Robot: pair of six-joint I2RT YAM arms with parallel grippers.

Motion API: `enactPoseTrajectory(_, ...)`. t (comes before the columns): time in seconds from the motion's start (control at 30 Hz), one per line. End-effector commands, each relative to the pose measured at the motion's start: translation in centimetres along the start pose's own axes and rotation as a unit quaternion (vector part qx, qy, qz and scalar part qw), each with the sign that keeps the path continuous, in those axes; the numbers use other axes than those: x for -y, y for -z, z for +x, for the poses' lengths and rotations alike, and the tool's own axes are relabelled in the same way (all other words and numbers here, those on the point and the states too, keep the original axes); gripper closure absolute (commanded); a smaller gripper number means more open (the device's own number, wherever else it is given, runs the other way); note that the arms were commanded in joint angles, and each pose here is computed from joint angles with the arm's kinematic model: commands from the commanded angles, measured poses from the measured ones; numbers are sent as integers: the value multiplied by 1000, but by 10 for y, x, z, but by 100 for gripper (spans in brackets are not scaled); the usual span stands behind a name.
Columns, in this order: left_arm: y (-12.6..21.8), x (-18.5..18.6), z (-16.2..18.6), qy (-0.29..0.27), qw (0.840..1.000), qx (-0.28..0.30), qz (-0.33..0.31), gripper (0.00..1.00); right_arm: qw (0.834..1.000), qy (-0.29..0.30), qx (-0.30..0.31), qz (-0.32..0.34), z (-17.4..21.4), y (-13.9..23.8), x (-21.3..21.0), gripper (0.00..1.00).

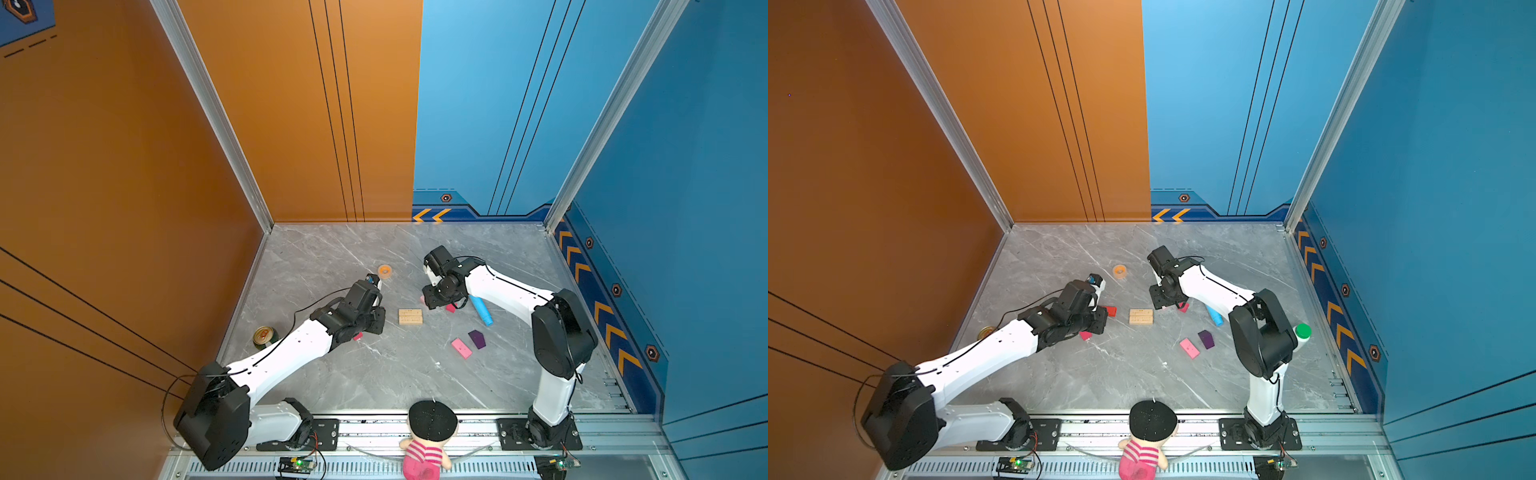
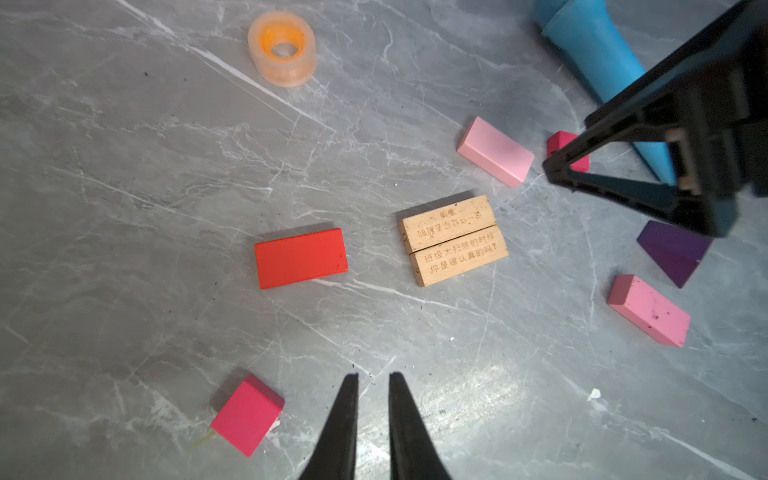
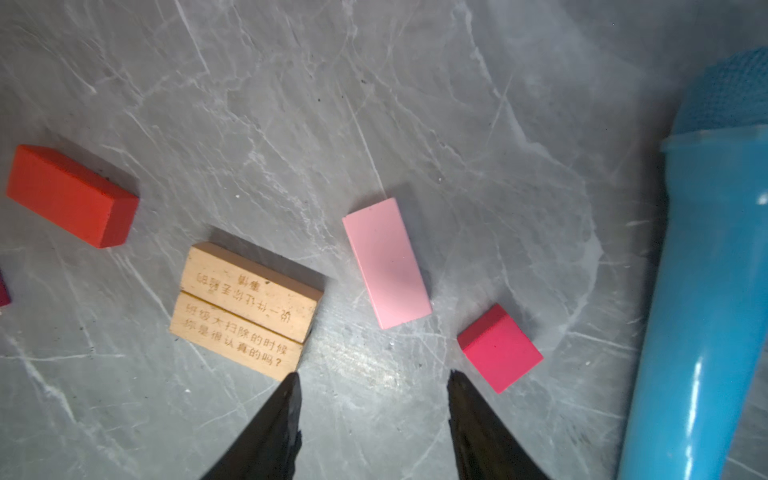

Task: Build the wood block tower
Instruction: 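Reach the right gripper to the light pink block and grasp it, then lift the light pink block and carry it over the wooden blocks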

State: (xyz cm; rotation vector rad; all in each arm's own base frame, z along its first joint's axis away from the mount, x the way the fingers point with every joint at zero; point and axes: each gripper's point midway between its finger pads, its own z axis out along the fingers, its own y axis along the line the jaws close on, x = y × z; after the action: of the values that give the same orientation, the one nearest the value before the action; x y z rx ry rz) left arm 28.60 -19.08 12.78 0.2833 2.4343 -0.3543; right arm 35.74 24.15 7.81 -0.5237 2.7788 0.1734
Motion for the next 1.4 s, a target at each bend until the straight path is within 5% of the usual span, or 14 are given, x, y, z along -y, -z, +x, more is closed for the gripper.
enactPoseTrajectory(0.0, 4, -12, -1, 2, 1000, 17, -17, 81, 999, 23, -34, 18, 4, -3, 7, 40)
enactPoseTrajectory(0.9, -2, -18, 4, 12, 1000, 7, -18, 80, 996, 23, -82, 16, 1, -52, 10, 43)
enactPoseTrajectory(1.37, -2, -18, 4, 13, 1000, 8, -18, 81, 995, 18, -89, 31, 7, -54, 12, 75)
